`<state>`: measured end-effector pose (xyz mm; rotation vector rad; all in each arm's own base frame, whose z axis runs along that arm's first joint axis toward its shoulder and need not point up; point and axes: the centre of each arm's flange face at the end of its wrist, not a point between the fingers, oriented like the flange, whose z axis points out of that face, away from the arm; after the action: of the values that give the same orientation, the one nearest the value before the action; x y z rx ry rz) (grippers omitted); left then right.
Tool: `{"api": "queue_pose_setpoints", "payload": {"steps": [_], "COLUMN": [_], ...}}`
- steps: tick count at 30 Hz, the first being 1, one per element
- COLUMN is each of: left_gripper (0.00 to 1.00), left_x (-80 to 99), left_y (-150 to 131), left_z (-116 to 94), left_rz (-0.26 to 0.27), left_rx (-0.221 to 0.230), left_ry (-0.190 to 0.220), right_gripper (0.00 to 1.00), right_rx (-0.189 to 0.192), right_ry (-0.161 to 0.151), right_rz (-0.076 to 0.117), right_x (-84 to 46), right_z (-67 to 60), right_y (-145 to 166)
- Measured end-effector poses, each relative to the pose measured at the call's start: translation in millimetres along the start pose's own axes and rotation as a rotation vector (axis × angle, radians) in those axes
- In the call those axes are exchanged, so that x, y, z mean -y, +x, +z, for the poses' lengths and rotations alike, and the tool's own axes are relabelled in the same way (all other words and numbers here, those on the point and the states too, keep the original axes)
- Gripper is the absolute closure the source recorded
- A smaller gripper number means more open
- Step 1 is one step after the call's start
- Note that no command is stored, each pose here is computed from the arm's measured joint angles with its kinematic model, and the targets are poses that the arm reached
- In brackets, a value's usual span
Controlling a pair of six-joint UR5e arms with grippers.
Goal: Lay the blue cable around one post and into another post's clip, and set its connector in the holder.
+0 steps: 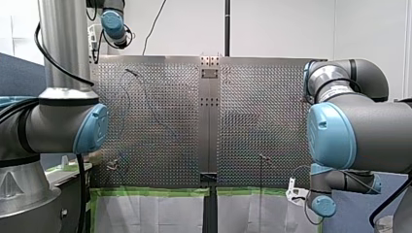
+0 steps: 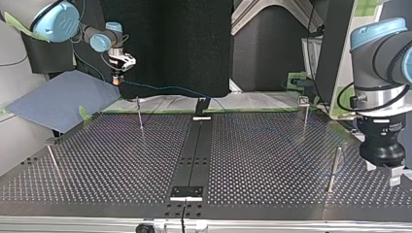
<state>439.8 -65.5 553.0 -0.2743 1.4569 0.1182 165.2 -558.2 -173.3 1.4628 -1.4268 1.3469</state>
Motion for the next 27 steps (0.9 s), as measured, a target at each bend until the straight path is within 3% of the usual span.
{"api": "queue_pose_setpoints", "payload": {"steps": [11, 22, 27], "left_gripper": [0.00, 0.00, 0.00], "left_x": [7.2, 7.6, 7.5], "left_y": [-25, 15, 22], "left_z": [-8, -24, -30], "left_rz": [0.098, 0.108, 0.109], "left_rx": [-0.026, -0.193, -0.245], "left_ry": [-0.041, -0.003, 0.010], "right_gripper": [1.00, 1.00, 1.00], "right_rx": [0.006, 0.010, 0.016], "right_ry": [0.004, 0.006, 0.009], "right_rz": [-0.003, -0.008, -0.011], "right_x": [2.6, 4.1, 6.2], "right_z": [1.1, 1.9, 2.2], "right_y": [0, 0, 0]}}
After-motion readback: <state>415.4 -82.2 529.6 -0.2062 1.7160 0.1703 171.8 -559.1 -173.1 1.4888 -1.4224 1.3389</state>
